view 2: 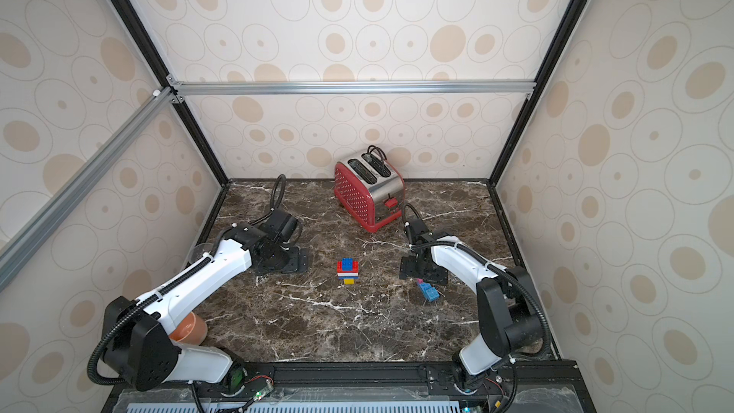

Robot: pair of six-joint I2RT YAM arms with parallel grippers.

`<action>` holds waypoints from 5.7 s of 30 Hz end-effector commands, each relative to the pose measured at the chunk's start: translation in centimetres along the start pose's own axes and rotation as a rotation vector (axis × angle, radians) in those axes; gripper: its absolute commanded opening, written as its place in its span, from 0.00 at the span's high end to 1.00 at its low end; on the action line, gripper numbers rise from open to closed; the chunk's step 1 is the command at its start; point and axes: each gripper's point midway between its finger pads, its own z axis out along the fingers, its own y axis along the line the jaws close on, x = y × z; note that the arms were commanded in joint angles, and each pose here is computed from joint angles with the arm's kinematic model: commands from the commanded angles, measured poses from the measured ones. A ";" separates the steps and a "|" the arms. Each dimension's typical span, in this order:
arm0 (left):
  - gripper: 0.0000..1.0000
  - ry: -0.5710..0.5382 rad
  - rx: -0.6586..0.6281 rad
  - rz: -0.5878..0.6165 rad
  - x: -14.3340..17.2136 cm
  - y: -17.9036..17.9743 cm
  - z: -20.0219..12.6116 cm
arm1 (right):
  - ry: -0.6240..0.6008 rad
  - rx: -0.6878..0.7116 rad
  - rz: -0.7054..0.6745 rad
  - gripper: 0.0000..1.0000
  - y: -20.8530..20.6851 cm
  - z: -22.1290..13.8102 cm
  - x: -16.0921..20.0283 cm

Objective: Assemble a carrot with lego
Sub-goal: Pick up the lego brick from the center of the board, then assemble the lego brick with the lego brick.

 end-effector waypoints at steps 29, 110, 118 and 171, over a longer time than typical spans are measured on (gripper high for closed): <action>0.01 -0.011 -0.008 -0.049 0.0 0.5 -0.3 | 0.025 0.031 0.016 0.45 -0.4 2.8 0.6; 0.01 0.022 0.044 -0.165 2.4 3.0 1.8 | 0.012 -0.166 -1.801 1.00 23.3 -10.4 2.0; 0.01 0.022 0.044 -0.167 2.4 3.0 1.8 | -0.012 -0.172 -1.803 1.00 23.8 -10.2 1.8; 0.01 0.034 0.043 -0.166 2.4 2.8 2.1 | 0.182 -0.144 -1.758 0.81 23.1 -3.3 5.0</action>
